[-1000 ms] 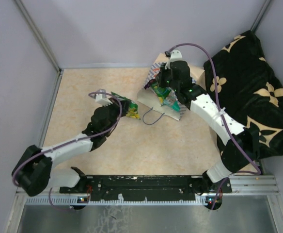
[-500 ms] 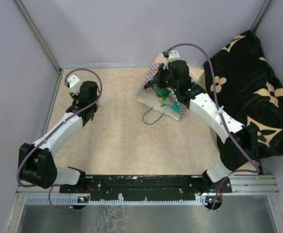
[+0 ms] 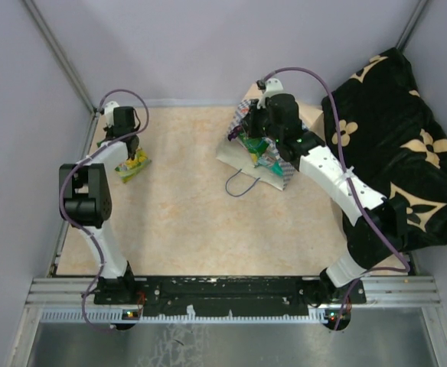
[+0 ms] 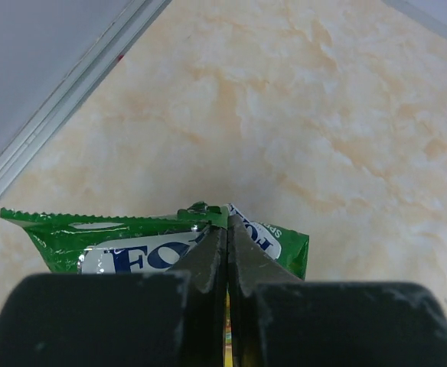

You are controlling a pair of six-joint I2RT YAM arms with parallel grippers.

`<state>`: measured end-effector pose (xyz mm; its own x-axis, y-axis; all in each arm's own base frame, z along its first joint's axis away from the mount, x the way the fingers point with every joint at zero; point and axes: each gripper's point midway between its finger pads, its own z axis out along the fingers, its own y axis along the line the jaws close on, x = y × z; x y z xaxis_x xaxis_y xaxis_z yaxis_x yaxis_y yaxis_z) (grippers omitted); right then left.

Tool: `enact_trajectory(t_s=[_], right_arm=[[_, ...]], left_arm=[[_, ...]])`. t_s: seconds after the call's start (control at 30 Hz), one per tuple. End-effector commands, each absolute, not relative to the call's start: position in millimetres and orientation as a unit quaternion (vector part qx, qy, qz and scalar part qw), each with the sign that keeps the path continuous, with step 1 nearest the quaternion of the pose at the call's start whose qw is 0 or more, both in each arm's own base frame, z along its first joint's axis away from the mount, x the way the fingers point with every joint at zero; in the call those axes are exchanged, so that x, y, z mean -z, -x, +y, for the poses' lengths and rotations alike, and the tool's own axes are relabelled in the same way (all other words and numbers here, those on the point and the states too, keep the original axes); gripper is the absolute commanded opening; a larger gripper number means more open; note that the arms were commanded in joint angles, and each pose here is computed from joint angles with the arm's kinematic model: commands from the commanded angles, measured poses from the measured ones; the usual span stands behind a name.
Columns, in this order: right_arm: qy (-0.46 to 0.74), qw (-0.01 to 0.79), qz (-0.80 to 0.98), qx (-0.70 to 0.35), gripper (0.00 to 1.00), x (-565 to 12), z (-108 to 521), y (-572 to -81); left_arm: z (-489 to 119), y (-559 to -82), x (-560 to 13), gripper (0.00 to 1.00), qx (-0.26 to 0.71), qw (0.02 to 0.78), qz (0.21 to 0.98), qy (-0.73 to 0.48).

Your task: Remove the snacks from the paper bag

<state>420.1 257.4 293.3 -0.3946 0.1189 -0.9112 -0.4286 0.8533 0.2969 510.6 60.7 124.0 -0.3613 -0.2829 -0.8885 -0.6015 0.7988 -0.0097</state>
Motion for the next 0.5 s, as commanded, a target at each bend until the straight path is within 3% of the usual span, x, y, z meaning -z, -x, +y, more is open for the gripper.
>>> enact_trajectory(t_s=[0.0,0.17,0.2,0.23,0.27,0.3,0.47], right_arm=[[0.091,0.582,0.764,-0.263,0.0,-330.6,255.3,-428.7],[0.092,0.577,0.769,-0.261,0.0,-322.8,257.3,-431.8],[0.091,0.577,0.769,-0.261,0.0,-323.0,257.6,-432.4],[0.092,0.577,0.769,-0.261,0.0,-323.1,257.5,-432.5],[0.092,0.577,0.769,-0.259,0.0,-322.7,257.0,-432.7],[0.092,0.577,0.769,-0.258,0.0,-322.9,256.9,-433.1],[0.092,0.578,0.771,-0.251,0.0,-321.2,255.2,-434.5]], left_arm=[[77.1,-554.6,-129.9,0.0,-0.162,0.525,0.805,0.225],[85.5,-608.8,-124.6,0.0,-0.191,0.522,0.813,0.171],[85.1,-624.2,-132.4,0.04,-0.192,0.53,0.81,0.159],[84.6,-632.8,-135.6,0.3,-0.194,0.531,0.812,0.145],[84.6,-639.3,-141.8,0.75,-0.195,0.533,0.812,0.137],[85.6,-641.7,-148.4,0.96,-0.199,0.533,0.81,0.138],[83.4,-618.8,-158.3,0.99,-0.179,0.524,0.815,0.172]])
